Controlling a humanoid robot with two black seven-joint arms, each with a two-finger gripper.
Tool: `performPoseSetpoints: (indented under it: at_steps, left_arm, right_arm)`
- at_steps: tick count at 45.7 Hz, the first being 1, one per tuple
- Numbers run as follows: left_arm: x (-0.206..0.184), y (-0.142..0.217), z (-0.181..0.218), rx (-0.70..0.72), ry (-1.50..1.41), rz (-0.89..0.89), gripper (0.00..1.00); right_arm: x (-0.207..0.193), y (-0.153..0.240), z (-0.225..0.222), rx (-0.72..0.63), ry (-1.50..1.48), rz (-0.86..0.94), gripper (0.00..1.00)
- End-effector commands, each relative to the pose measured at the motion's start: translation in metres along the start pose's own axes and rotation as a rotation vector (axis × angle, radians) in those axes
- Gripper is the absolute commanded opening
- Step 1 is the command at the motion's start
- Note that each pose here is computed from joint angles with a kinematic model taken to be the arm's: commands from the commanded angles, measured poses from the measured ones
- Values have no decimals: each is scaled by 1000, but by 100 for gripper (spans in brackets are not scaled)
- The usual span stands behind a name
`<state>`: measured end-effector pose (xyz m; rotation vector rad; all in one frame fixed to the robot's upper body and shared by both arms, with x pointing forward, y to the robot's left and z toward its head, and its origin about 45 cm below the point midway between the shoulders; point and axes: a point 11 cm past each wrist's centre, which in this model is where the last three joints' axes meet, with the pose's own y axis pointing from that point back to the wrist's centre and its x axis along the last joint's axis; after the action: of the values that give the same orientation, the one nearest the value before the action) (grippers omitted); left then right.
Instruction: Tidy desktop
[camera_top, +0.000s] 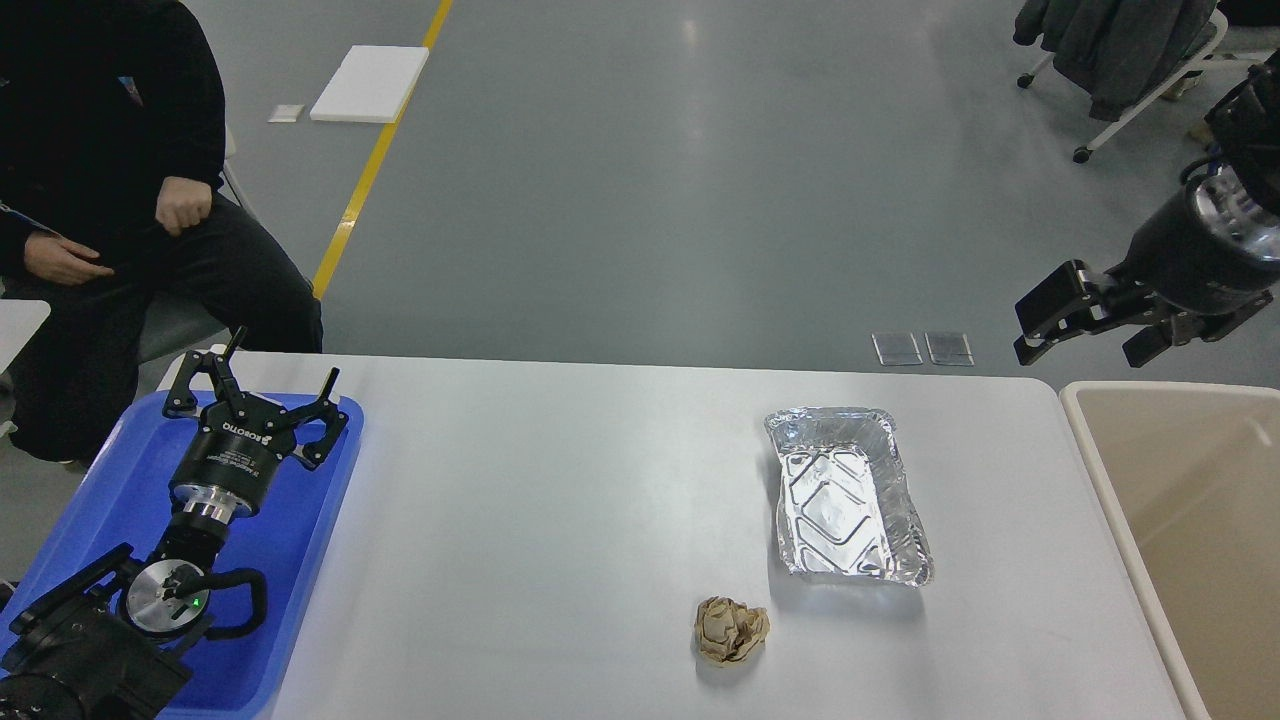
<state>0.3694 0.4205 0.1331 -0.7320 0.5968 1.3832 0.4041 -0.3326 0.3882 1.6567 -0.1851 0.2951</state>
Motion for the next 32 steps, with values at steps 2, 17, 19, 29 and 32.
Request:
performPoseSetpoints:
  at_steps: [2,17,19,29,32]
  left_arm:
    - [0,0,0,0,-1,0,99]
    - [-1,0,-1,1,2,-2,99]
    - [-1,0,-1,1,2,-2,99]
    - [0,0,-1,1,3,-1,99]
    - [0,0,-1,-1,3,0,99]
  right_arm:
    - [0,0,0,1,0,0,100]
    - [0,0,0,1,1,1,100]
    - [1,1,-1,2,2,3,100]
    - [4,4,-6,0,15,10,100]
    - [5,3,-12,-4,33,5,100]
